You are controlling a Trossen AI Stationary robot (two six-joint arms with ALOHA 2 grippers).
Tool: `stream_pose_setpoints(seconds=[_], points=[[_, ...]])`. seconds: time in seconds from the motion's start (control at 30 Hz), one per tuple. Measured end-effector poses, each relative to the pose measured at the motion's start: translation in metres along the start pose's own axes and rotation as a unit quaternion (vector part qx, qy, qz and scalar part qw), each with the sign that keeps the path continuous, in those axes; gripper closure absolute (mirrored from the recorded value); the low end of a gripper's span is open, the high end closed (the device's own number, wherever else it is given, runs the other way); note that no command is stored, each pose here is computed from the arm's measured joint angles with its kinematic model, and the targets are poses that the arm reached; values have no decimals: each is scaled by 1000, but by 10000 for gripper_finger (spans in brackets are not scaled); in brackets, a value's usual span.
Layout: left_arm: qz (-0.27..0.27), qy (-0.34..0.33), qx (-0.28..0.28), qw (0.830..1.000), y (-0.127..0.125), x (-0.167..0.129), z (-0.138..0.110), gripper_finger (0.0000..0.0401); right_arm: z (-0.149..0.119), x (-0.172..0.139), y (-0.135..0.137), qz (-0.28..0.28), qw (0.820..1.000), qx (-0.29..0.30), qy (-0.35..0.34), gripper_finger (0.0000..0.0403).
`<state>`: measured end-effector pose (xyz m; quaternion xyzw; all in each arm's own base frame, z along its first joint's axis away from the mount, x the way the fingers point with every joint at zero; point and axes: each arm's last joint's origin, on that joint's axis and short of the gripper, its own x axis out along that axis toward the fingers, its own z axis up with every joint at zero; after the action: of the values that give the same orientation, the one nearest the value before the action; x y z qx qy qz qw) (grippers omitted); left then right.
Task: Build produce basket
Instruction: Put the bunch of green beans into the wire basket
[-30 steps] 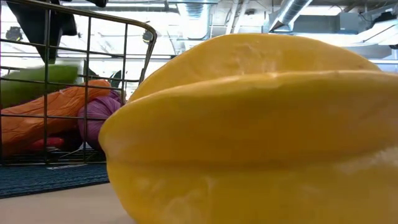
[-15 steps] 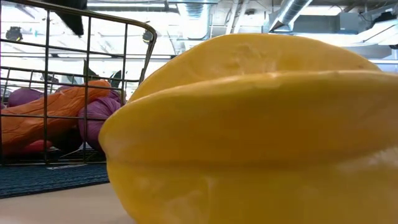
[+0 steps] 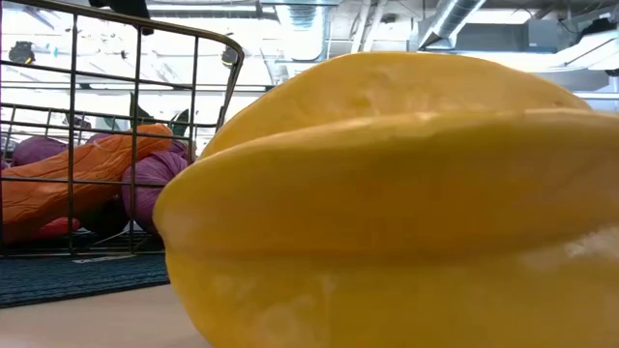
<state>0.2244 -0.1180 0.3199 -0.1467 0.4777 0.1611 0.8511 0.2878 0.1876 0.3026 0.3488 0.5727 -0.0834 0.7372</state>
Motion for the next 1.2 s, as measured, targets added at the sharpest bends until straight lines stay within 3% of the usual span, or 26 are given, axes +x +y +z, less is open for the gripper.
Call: stream_pose_setpoints(seconds=[0.3, 0.43, 0.63, 0.8, 0.97, 1.2], points=[[5, 4, 17, 1000, 1, 0, -1, 136, 12, 86, -2, -51, 989, 21, 135, 202], [9, 7, 19, 1000, 2, 0, -1, 136, 12, 105, -9, -79, 979, 32, 184, 180], [8, 7, 19, 1000, 2, 0, -1, 136, -7, 99, -23, -183, 954, 56, 232, 177], [8, 7, 18, 1000, 1, 0, -1, 136, -30, 80, -26, -243, 941, 88, 219, 183], [6, 5, 18, 1000, 1, 0, -1, 136, -59, 71, -35, -251, 936, 155, 190, 185], [5, 0, 16, 1000, 1, 0, 0, 136, -105, 77, -64, -189, 932, 283, 125, 186]])
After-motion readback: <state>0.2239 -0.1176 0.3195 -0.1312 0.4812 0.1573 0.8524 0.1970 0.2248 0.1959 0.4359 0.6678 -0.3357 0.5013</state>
